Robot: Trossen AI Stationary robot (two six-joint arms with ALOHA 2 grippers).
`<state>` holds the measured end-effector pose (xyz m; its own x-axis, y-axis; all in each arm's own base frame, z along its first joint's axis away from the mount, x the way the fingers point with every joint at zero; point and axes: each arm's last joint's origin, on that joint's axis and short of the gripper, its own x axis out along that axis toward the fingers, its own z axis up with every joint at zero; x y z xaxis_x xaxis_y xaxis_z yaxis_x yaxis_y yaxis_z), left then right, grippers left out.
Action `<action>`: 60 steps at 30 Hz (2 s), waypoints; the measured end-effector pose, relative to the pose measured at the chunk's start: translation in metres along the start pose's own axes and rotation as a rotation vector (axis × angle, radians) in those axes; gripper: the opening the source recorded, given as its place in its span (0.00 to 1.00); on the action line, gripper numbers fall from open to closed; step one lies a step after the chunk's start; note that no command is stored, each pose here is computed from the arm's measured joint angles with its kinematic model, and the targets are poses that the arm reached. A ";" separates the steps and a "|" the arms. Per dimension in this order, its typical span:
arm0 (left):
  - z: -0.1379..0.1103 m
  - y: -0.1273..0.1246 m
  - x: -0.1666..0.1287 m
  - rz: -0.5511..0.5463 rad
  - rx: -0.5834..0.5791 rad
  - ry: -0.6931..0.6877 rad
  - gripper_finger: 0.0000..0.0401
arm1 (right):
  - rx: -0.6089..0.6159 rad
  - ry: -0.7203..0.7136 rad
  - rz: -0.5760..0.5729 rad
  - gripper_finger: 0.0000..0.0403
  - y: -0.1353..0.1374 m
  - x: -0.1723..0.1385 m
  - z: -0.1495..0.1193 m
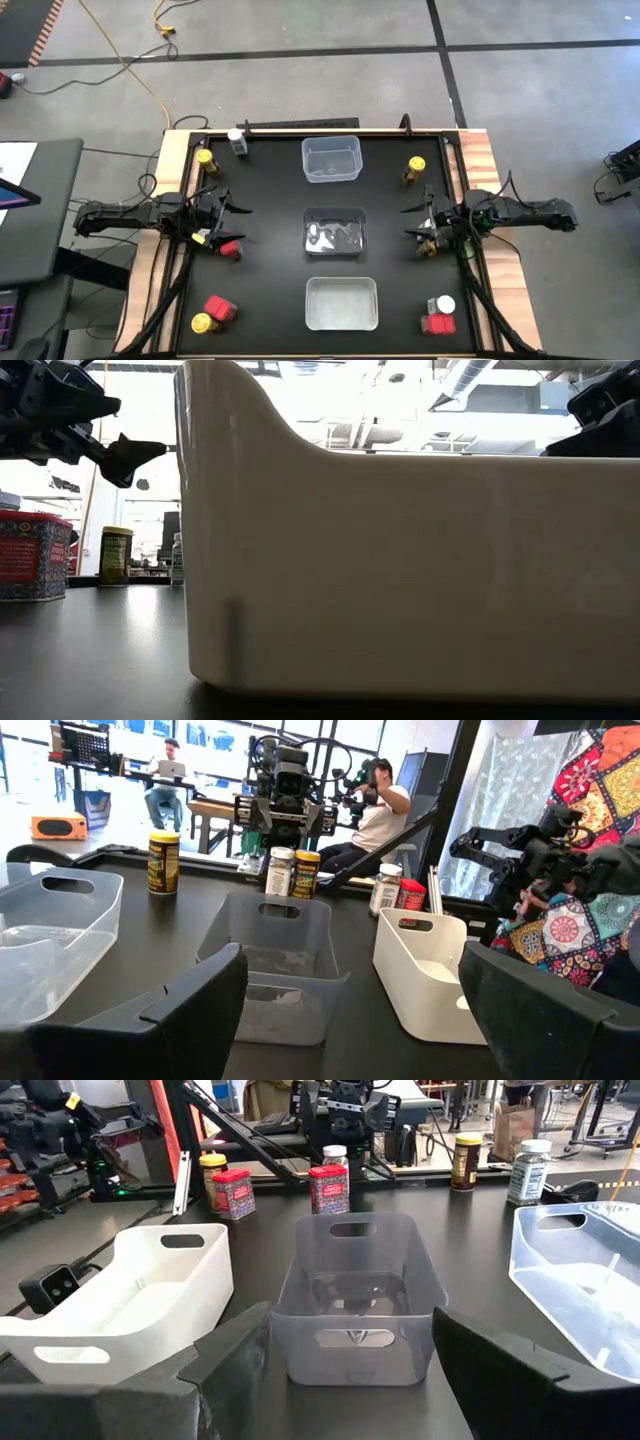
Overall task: Sort spices by type
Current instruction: Put the top right yellow seasoning bottle into the transparent bin
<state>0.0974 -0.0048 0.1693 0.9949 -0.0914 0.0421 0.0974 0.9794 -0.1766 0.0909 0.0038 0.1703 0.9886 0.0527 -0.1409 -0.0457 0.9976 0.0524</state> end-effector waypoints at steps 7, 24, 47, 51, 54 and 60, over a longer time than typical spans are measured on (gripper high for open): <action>0.000 0.000 0.000 0.000 0.000 0.000 0.86 | 0.002 -0.024 -0.154 0.76 -0.004 0.000 0.001; 0.000 0.000 0.000 0.000 0.000 0.000 0.86 | 0.061 -0.207 -0.677 0.76 -0.018 -0.008 0.017; 0.000 0.000 0.000 0.000 0.000 0.000 0.86 | 0.184 -0.242 -1.065 0.76 -0.018 -0.039 0.161; 0.000 0.000 0.000 0.001 0.000 0.000 0.86 | 0.222 -0.155 -1.127 0.76 -0.023 -0.024 0.179; 0.000 0.000 0.000 0.000 0.000 0.000 0.86 | 0.262 -0.065 -1.167 0.76 -0.027 -0.011 0.187; 0.000 0.000 0.000 0.000 0.000 0.000 0.86 | 0.620 0.102 -1.197 0.76 -0.043 0.011 0.193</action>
<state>0.0974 -0.0047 0.1694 0.9949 -0.0910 0.0424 0.0971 0.9795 -0.1766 0.1313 -0.0477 0.3576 0.3600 -0.7974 -0.4844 0.9276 0.2504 0.2772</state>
